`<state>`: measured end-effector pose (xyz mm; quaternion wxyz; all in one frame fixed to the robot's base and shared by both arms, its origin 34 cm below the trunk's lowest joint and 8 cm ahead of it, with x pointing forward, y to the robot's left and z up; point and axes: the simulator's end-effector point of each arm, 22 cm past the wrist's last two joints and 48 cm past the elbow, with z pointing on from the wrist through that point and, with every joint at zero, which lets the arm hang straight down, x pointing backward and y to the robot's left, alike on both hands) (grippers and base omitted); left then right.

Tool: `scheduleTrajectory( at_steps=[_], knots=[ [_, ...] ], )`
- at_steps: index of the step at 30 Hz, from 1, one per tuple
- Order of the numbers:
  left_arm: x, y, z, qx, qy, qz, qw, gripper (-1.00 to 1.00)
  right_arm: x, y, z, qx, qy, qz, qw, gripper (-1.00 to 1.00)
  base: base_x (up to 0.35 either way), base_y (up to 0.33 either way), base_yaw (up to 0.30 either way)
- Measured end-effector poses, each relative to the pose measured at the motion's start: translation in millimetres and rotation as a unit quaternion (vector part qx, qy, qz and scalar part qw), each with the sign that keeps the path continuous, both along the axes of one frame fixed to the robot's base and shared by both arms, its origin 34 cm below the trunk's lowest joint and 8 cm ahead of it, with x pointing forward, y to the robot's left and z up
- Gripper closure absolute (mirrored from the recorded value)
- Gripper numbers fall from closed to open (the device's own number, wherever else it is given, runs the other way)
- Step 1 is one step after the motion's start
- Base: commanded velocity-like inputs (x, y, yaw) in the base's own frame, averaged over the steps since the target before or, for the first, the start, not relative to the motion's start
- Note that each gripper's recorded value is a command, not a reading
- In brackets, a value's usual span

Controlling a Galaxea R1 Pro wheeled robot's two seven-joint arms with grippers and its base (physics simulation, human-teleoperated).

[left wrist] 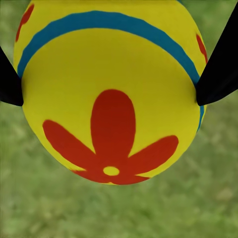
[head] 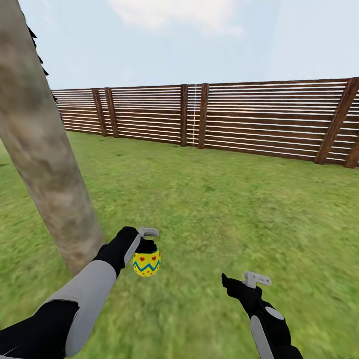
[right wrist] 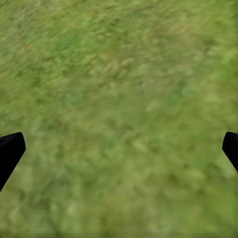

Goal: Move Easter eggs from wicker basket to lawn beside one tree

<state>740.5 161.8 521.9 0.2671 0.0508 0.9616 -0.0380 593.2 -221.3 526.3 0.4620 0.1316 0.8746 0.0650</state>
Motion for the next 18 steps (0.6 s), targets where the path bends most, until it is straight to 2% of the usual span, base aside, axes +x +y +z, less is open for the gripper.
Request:
scheduleTrajectory(
  at_steps=[6,18],
  knots=[
    [1,-2,-10,0.009,-0.013,-0.009,0.9998,1.0,-3,0,-14,0.0,0.001,0.0,1.0,-1.0,0.0,0.0,0.0],
    [-6,-3,-37,0.011,-0.015,-0.011,0.9998,1.0,-10,0,-41,0.0,0.0,0.0,1.0,-1.0,0.0,0.0,0.0]
  ],
)
